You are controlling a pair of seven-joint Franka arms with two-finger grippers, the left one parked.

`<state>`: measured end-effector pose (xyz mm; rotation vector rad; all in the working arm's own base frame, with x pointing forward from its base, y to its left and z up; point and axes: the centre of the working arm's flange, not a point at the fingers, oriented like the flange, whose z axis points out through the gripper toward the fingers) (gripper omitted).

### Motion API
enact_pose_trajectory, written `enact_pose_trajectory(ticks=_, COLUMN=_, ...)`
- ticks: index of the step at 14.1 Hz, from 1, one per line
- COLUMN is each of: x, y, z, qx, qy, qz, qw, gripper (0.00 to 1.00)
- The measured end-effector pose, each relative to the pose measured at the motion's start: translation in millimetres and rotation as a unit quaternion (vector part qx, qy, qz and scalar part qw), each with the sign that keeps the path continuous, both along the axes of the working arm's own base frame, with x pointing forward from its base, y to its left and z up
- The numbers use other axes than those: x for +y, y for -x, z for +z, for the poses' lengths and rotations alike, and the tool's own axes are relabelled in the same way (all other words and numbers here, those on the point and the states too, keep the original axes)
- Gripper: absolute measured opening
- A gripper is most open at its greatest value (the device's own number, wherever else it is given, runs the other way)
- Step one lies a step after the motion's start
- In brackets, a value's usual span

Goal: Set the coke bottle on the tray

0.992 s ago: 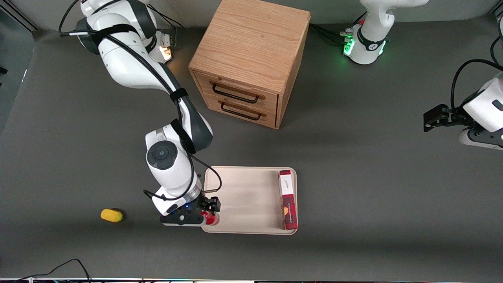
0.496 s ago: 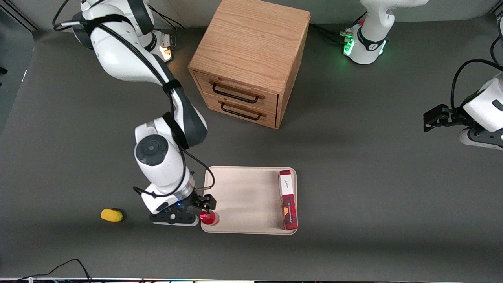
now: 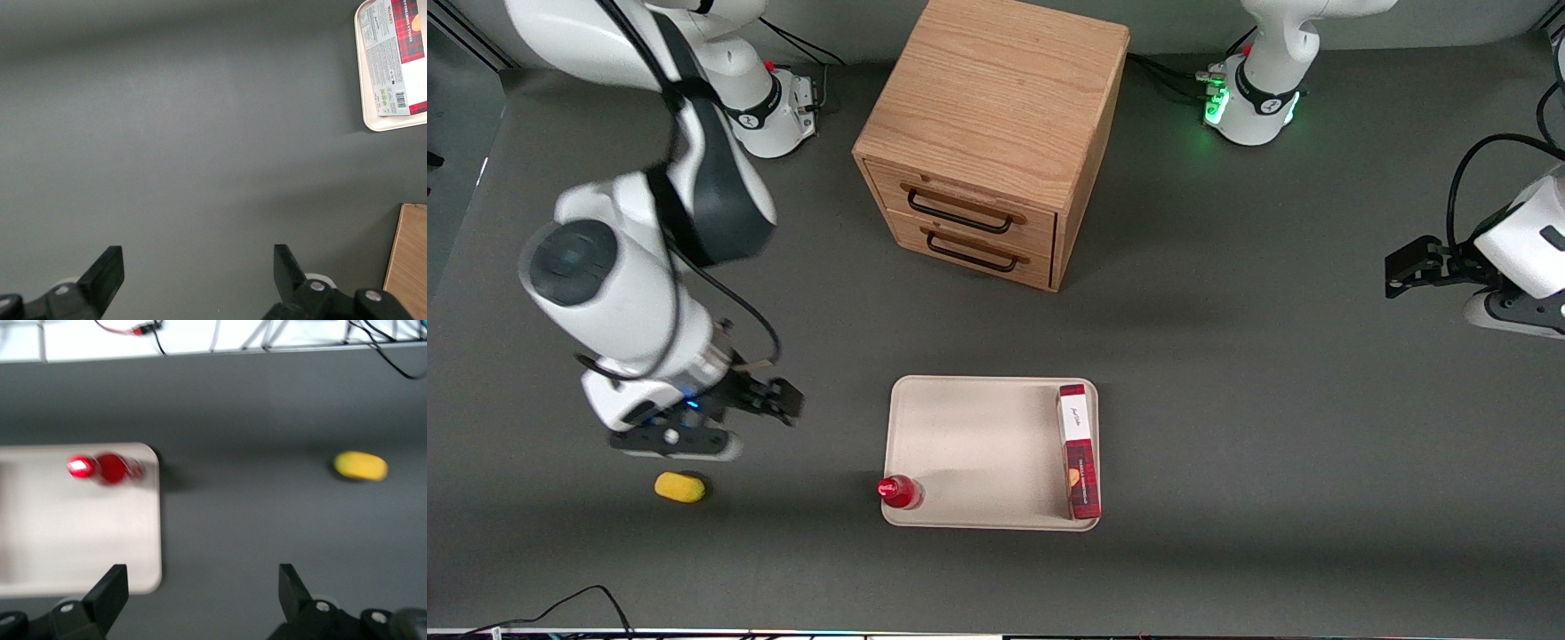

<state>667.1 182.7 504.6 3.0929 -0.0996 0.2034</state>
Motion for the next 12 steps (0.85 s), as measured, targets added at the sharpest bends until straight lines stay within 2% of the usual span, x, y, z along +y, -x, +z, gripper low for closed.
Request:
enact_pose_trajectory(ticks=2, x=-42, y=25, z=33, qx=0.031, qy=0.000, qz=0.004, qw=0.9995, gripper=1.00)
enact_pose_trajectory(ticks=5, x=-92, y=57, z=77, qx=0.056, qy=-0.005, qz=-0.001, qw=0.9984, gripper=1.00)
enact_pose_trajectory(ticks=9, x=-131, y=81, z=102, qx=0.062, qy=-0.009, qz=-0.007, qw=0.9980, gripper=1.00)
enact_pose_trajectory(ticks=12, x=-151, y=88, z=104, qx=0.065, qy=-0.019, qz=-0.021, qw=0.9975, gripper=1.00)
